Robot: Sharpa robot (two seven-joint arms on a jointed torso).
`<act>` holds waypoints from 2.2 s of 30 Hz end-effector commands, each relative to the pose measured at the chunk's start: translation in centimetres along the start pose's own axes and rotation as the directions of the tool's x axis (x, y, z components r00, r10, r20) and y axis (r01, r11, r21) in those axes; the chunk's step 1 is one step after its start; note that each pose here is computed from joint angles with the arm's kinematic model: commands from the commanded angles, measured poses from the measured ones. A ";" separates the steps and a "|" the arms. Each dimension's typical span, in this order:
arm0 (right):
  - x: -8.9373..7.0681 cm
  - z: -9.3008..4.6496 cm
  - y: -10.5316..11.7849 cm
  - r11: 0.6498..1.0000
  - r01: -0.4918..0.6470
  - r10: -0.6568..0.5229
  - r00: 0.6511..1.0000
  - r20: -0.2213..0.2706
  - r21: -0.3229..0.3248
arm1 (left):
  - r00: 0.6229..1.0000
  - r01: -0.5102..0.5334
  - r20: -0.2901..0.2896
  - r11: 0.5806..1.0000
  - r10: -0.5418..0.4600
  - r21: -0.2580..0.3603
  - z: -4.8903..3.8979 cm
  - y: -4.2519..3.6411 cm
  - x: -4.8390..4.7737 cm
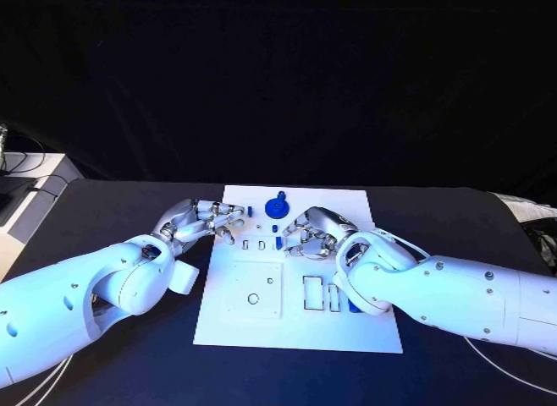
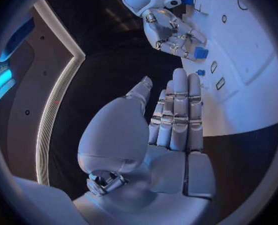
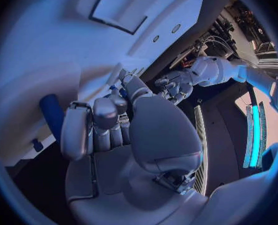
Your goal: Assemble the parts on the task board
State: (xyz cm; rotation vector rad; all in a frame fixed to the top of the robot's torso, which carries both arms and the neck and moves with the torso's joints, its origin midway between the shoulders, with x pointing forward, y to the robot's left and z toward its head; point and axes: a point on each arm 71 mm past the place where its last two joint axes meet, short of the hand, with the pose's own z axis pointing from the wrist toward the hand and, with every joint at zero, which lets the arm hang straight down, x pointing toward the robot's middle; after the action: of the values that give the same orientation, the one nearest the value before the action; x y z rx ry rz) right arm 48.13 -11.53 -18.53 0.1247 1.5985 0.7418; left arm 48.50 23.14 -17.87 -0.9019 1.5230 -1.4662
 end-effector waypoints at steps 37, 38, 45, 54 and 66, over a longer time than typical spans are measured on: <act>-11.2 -0.7 -7.4 0.923 -0.369 0.337 0.913 0.230 0.111 | 0.779 -0.625 -0.331 0.624 0.533 -0.469 7.16 0.17 3.40; -11.2 -0.7 -7.5 0.923 -0.368 0.336 0.914 0.229 0.113 | 0.776 -0.629 -0.335 0.617 0.534 -0.473 7.26 0.20 3.44; -11.3 -0.6 -7.9 0.924 -0.360 0.325 0.918 0.229 0.129 | 0.758 -0.650 -0.367 0.579 0.538 -0.493 7.90 0.42 3.91; -11.4 -0.5 -8.1 0.926 -0.352 0.316 0.921 0.227 0.139 | 0.742 -0.668 -0.391 0.547 0.545 -0.505 8.67 0.48 4.62; -11.4 -0.5 -8.1 0.927 -0.348 0.311 0.923 0.225 0.143 | 0.732 -0.680 -0.418 0.536 0.538 -0.501 9.23 0.56 5.42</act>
State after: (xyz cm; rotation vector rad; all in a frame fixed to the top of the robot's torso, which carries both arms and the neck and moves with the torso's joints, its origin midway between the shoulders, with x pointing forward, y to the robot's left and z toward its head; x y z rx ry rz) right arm 52.58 -23.77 -13.10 0.6170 1.4527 0.8100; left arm 54.80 14.71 -18.71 -0.4680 2.2432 -0.5261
